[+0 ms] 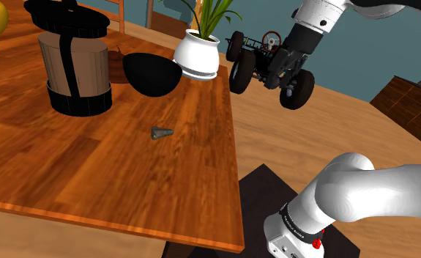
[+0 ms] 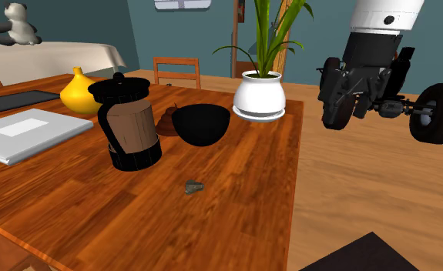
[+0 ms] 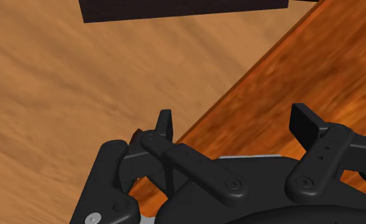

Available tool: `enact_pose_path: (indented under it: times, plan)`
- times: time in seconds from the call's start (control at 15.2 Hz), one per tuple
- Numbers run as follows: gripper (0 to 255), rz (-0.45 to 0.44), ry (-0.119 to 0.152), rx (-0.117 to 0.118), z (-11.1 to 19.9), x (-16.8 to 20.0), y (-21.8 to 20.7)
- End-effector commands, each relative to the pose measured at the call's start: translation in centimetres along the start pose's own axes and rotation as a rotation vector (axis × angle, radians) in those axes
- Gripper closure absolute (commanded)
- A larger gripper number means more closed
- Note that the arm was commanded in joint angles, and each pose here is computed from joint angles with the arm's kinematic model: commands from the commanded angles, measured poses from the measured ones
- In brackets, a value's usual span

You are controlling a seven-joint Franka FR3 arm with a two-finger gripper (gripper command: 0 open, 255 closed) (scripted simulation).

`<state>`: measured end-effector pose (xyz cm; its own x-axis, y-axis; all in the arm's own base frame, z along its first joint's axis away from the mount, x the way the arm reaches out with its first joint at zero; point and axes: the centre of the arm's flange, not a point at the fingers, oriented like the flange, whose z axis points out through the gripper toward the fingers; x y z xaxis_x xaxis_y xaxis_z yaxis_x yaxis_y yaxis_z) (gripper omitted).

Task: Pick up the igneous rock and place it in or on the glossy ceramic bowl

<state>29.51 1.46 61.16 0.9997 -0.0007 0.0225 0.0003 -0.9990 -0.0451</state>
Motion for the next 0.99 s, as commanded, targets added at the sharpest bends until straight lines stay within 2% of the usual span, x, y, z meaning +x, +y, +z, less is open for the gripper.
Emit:
enact_pose_path:
  times: [0.0, 0.92]
  plan:
    - [0, 0.000, 0.000, 0.000, 0.0, 0.0, 0.0]
    - [0, -0.125, 0.095, 0.056, 7.4, 3.5, -15.3]
